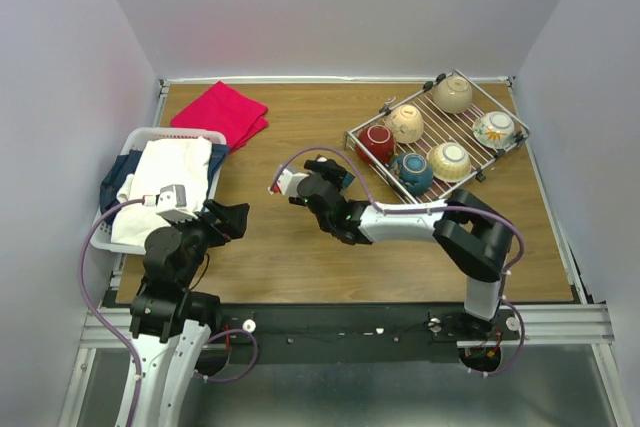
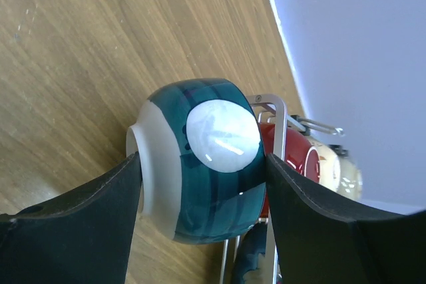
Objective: Unload the bowls from the dish rack
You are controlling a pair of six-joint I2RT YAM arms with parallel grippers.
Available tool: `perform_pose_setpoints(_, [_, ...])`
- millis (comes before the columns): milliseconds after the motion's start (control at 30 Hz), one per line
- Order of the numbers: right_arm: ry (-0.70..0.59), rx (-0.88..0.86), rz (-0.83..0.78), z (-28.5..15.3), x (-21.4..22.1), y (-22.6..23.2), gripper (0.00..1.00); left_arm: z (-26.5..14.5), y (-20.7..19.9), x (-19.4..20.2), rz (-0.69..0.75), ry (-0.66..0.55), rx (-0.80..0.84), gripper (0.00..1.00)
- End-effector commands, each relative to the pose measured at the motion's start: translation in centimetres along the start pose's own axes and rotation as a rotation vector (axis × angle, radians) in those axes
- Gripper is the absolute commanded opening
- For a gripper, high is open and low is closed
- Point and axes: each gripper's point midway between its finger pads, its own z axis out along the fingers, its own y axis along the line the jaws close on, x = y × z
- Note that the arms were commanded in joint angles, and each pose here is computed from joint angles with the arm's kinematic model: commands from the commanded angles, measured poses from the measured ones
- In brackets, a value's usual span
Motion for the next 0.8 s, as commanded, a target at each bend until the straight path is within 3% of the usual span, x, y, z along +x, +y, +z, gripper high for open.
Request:
perform_pose_setpoints(0, [-0.02,0.208,-0.115,-0.5,-0.8,-1.0,0.2,-0.4,-0.4,-0.8,0.008,-0.037,0.014,0.99])
perform_pose_setpoints(367, [0.027,0.224,-0.256,-0.7,1.0,4.0,0.22,-0.7,-0.5,-1.2,0.008,-0.061,0.018,0.99])
perform_pose_setpoints(567, [0.057,0.179,-0.284,-1.9,2.1,7.8,0.31,-0.7,-0.5,-1.3,0.007,-0.067,0.018,0.99])
perform_pose_setpoints(767, [0.085,0.153,-0.277,-3.0,2.4,10.3,0.52,-0.8,-0.5,-1.3,0.01,-0.07,0.022,0.99])
